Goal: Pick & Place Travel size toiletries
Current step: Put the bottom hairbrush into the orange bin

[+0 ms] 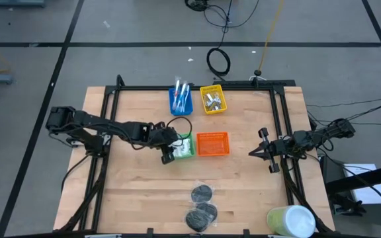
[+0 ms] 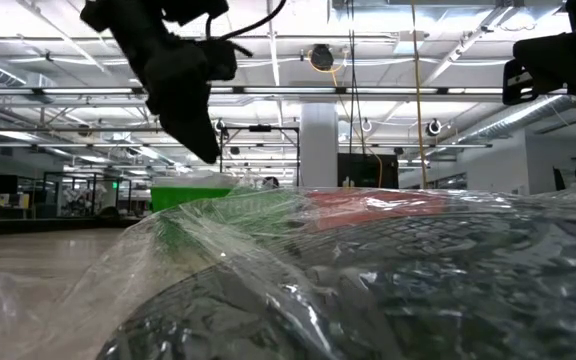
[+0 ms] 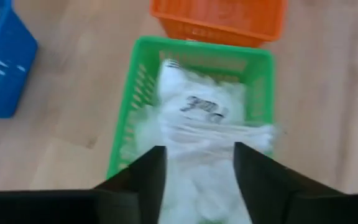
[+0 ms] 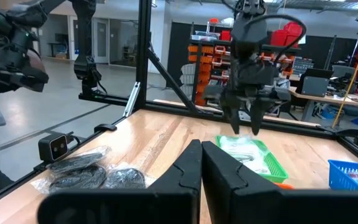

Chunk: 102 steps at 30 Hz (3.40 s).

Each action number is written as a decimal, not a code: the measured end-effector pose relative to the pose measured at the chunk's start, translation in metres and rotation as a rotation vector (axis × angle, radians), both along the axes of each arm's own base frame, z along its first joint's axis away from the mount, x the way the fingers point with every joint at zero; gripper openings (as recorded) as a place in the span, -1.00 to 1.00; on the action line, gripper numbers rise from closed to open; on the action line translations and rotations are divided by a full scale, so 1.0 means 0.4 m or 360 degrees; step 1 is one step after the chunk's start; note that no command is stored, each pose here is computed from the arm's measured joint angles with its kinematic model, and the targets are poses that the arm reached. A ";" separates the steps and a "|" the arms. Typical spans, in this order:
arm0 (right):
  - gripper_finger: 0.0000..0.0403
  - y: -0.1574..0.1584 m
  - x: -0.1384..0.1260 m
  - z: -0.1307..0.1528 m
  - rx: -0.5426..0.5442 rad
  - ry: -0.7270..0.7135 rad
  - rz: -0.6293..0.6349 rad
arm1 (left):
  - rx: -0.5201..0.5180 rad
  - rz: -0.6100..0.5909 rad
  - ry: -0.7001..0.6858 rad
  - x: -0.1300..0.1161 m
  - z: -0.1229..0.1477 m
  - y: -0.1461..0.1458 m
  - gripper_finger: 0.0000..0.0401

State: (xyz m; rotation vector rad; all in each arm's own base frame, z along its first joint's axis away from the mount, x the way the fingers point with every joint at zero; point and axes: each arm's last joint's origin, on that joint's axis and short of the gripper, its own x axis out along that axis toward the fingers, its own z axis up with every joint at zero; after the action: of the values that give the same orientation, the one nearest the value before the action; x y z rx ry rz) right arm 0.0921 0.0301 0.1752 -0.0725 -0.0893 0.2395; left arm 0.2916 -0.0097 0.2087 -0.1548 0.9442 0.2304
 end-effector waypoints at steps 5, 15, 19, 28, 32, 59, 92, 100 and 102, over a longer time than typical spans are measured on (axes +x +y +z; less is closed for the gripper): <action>-1.00 0.000 0.000 0.000 0.0000 0.0000 -0.0001 | -0.0170 -0.0059 0.0034 0.012 0.058 -0.024 0.19; -1.00 0.000 0.000 0.000 0.0000 0.0001 0.0000 | -0.0229 -0.0625 -0.0341 0.059 0.093 -0.216 0.33; -1.00 0.000 0.000 0.000 0.0000 0.0001 -0.0001 | -0.0230 -0.0782 -0.0349 0.078 0.045 -0.288 0.33; -1.00 0.000 0.000 0.000 0.0000 0.0000 -0.0001 | -0.0472 -0.0942 -0.0345 0.132 -0.104 -0.399 0.33; -1.00 0.000 0.000 0.000 0.0000 0.0000 0.0000 | -0.0597 -0.0932 -0.0333 0.148 -0.155 -0.419 0.33; -1.00 0.000 0.000 0.000 0.0000 0.0000 0.0000 | -0.0752 -0.0694 -0.0243 0.174 -0.231 -0.404 -0.82; -1.00 0.000 0.000 0.000 0.0000 0.0000 0.0000 | 0.0436 -0.0517 -0.0929 0.197 0.096 -0.071 -1.00; -1.00 0.000 0.000 0.000 0.0000 0.0000 0.0000 | 0.0273 -0.0377 -0.0756 0.244 -0.021 0.037 -0.99; -1.00 0.000 0.000 0.000 0.0000 0.0001 0.0000 | 0.0259 -0.0337 -0.0721 0.250 -0.044 0.055 -0.98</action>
State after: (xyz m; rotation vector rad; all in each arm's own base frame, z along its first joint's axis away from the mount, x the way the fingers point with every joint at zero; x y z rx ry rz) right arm 0.0922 0.0301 0.1751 -0.0727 -0.0887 0.2392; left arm 0.3915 0.0123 0.1911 0.0441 0.4833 0.0695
